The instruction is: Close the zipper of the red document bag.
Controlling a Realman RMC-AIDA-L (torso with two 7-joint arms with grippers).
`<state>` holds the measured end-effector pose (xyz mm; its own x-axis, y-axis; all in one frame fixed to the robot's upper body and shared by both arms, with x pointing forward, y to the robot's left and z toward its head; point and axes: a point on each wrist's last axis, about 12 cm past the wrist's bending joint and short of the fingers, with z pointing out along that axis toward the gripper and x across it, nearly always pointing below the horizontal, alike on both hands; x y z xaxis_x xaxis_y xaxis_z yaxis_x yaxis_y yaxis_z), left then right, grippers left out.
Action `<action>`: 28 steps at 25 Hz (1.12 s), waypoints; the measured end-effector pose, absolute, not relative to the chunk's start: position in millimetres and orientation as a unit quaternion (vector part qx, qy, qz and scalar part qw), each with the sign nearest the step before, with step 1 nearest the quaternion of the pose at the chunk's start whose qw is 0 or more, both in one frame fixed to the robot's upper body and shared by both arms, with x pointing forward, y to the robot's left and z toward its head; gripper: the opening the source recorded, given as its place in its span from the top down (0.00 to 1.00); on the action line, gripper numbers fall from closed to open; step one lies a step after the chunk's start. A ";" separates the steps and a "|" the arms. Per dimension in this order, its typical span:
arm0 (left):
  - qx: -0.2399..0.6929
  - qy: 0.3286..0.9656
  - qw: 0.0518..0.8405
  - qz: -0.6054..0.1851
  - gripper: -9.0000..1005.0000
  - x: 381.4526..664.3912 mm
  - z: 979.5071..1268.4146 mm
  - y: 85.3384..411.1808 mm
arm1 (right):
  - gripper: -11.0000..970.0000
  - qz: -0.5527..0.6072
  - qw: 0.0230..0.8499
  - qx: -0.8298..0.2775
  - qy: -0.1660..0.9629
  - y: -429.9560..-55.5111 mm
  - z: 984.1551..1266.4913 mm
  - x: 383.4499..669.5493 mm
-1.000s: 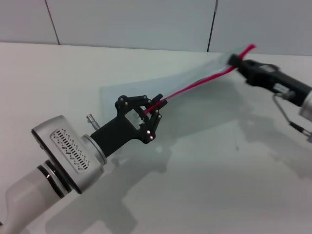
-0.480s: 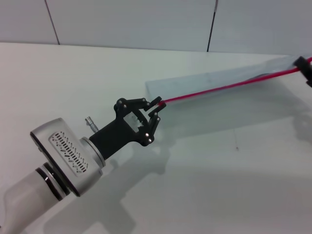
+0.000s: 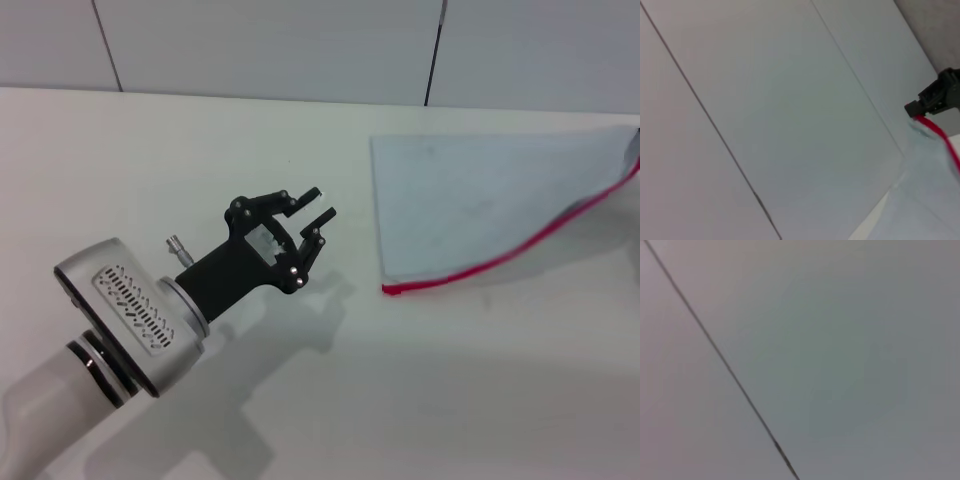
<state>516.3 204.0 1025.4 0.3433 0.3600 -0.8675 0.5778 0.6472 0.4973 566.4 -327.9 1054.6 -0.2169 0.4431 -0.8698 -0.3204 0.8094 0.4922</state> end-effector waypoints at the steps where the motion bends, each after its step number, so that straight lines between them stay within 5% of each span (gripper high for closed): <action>1: 0.412 0.568 0.708 -0.077 0.88 516.4 1025.5 204.2 | 0.84 0.303 0.629 0.034 0.715 -327.5 1055.0 565.3; 10: 0.355 0.595 0.717 -0.076 0.65 521.9 1027.8 214.0 | 0.64 0.254 0.740 -0.061 0.619 -310.5 1060.9 532.6; 22: 0.249 0.580 0.769 -0.101 0.64 519.8 1044.6 251.2 | 0.20 0.158 0.782 -0.097 0.595 -293.1 1053.7 522.2; 28: 0.188 0.563 0.799 -0.097 0.64 514.5 1053.1 272.9 | 0.21 0.151 0.785 -0.095 0.593 -291.7 1053.1 520.8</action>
